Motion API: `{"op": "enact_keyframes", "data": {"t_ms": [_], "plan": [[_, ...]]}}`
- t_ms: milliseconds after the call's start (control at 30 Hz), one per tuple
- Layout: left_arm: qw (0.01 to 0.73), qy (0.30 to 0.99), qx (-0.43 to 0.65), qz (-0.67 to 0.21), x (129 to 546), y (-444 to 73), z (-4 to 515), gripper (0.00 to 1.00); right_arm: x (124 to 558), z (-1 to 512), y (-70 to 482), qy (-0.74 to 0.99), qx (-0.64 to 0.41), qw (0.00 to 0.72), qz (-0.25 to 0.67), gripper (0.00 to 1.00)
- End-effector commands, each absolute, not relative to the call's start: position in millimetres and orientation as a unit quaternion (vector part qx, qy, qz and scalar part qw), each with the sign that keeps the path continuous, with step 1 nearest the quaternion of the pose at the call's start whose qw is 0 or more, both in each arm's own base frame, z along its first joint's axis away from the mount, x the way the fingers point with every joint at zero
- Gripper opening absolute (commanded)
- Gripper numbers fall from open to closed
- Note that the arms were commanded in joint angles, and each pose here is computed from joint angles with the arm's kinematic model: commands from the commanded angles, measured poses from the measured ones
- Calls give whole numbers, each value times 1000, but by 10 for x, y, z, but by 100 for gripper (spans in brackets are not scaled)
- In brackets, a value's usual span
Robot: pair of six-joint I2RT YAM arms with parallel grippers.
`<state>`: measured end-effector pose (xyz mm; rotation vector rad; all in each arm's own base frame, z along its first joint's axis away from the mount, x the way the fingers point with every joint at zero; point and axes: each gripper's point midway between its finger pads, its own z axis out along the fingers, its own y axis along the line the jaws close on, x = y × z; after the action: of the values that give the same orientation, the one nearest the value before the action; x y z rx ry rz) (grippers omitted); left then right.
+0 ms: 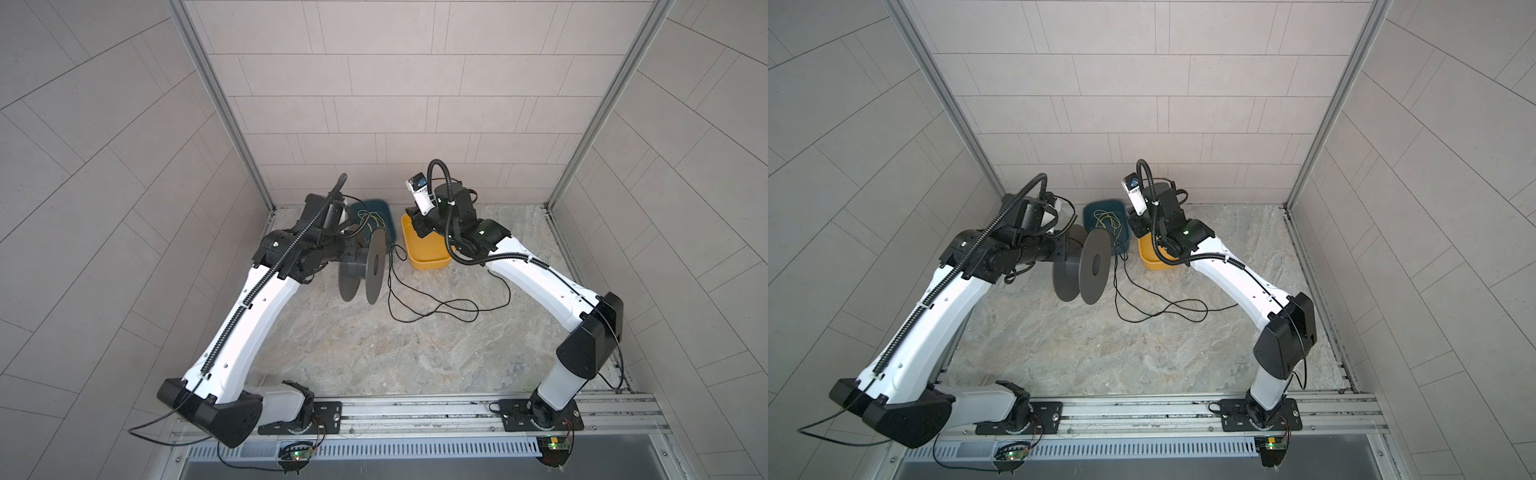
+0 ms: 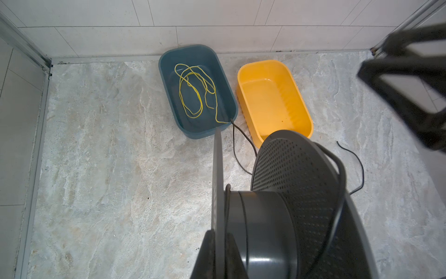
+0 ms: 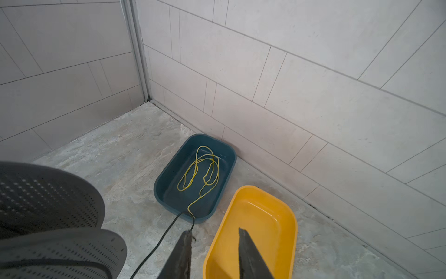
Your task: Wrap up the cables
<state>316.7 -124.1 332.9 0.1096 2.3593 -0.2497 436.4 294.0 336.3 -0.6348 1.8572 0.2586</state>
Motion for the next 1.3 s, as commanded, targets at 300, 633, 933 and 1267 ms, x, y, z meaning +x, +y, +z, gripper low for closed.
{"op": "enact_keyframes", "data": {"t_ms": [300,633,933,1267], "plan": [[384,913,43,-132,3240,-1312,3652,0,3743,3038,2616,794,-262,523,164,73],[374,912,39,-162,3223,-1395,3719,0,3356,2875,2774,752,-260,528,297,67],[369,912,36,-177,3176,-1420,3752,0,3455,2795,3176,705,-259,523,403,52],[363,913,37,-184,3128,-1432,3752,0,3670,2785,3337,701,-248,521,418,47]]}}
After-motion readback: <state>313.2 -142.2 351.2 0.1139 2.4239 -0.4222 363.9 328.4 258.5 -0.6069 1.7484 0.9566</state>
